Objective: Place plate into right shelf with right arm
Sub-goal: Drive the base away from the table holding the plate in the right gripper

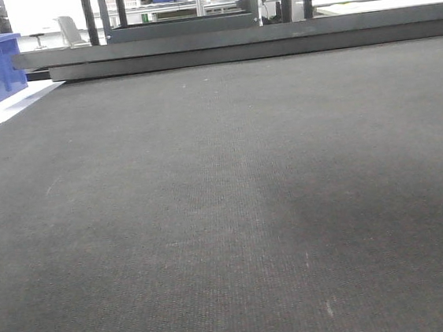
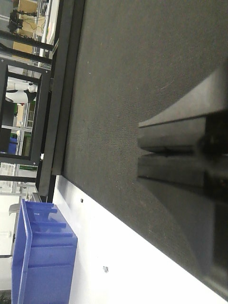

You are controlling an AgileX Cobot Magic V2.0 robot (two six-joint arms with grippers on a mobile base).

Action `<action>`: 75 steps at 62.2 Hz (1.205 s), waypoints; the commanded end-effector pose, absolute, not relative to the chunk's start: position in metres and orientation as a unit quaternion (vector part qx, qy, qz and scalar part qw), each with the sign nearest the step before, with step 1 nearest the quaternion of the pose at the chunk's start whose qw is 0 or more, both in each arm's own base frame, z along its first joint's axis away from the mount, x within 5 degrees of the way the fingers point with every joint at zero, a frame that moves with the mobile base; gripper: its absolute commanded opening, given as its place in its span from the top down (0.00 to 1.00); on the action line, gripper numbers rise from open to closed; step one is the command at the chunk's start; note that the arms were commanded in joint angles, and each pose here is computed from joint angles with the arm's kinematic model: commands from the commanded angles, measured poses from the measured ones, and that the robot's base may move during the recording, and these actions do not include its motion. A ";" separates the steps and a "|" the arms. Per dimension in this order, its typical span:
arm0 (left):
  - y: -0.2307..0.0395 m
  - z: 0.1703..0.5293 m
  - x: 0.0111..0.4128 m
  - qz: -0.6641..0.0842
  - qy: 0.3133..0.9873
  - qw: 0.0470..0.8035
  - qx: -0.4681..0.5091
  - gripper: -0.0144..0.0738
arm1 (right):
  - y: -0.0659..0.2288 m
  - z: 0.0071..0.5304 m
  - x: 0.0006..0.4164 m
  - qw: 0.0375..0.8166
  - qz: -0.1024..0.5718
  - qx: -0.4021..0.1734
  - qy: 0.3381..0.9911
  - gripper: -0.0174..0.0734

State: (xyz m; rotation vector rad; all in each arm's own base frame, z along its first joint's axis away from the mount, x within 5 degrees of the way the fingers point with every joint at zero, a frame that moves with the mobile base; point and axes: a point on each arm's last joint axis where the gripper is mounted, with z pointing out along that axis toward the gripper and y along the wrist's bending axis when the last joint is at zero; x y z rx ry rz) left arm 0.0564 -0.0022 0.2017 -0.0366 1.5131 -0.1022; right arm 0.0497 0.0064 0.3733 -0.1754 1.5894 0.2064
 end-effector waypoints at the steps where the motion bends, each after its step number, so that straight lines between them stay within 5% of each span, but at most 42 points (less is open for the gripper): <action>1: -0.002 0.209 0.055 -0.051 0.651 0.757 -0.017 0.89 | 0.005 0.390 0.044 0.733 0.093 -0.084 0.669 0.75; 75: -0.002 0.209 0.055 -0.051 0.651 0.757 -0.017 0.89 | 0.005 0.390 0.044 0.734 0.093 -0.085 0.668 0.75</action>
